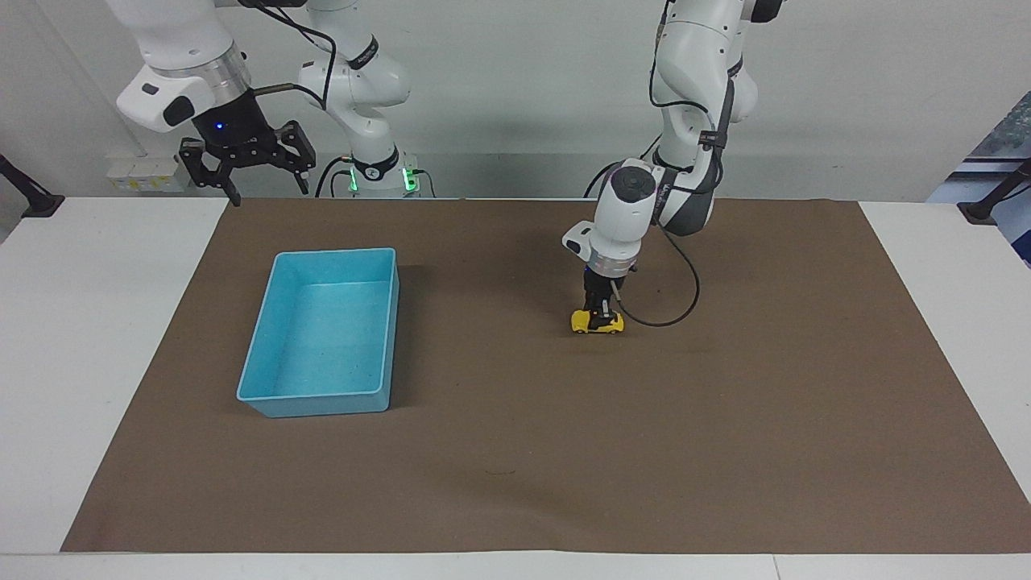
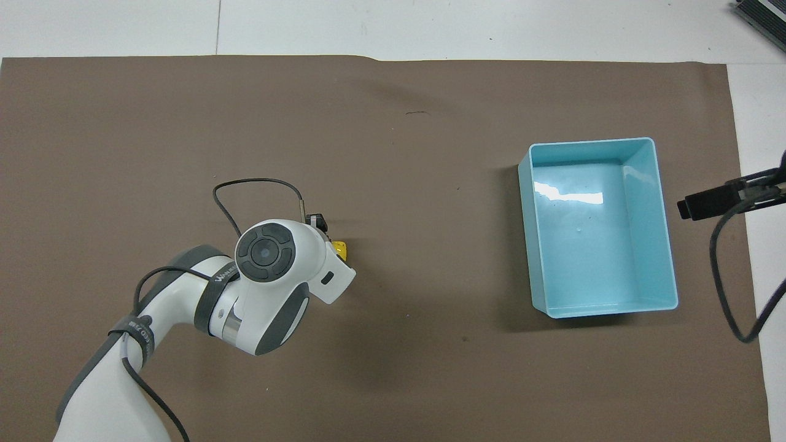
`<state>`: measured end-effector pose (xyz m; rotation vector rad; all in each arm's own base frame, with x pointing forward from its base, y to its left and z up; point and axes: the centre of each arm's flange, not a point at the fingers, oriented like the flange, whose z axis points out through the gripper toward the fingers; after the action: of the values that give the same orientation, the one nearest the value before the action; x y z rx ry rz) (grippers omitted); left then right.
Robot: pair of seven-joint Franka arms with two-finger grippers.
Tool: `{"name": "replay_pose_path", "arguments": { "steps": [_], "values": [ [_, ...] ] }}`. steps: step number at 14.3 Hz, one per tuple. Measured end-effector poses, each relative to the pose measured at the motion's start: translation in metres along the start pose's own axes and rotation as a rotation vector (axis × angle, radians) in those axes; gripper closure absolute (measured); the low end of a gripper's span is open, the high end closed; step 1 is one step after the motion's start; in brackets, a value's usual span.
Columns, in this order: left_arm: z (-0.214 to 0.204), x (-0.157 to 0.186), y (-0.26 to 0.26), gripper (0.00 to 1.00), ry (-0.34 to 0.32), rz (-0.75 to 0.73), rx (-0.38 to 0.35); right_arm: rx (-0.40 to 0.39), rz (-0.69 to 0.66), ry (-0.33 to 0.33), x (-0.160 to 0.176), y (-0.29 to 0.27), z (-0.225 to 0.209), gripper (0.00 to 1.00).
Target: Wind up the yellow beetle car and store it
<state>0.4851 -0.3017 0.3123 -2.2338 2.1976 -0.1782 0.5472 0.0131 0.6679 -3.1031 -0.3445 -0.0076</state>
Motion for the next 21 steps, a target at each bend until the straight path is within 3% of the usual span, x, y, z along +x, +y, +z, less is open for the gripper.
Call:
{"name": "replay_pose_path", "arguments": {
  "steps": [16,18,19,21],
  "values": [
    [-0.01,-0.146,-0.037,0.57,-0.036,0.028,-0.048,0.0,0.0,0.0,0.0,0.0,0.0,0.0],
    [-0.009,-0.153,-0.035,0.42,-0.054,0.016,-0.115,0.0,0.0,0.0,0.0,0.0,0.0,0.0],
    [-0.016,-0.155,-0.04,0.29,-0.061,0.009,-0.146,0.0,0.0,0.0,0.0,0.0,0.0,0.0],
    [-0.047,-0.158,-0.062,0.09,-0.059,-0.009,-0.154,0.0,0.001,0.0,0.0,0.001,0.0,0.0]
  ]
}}
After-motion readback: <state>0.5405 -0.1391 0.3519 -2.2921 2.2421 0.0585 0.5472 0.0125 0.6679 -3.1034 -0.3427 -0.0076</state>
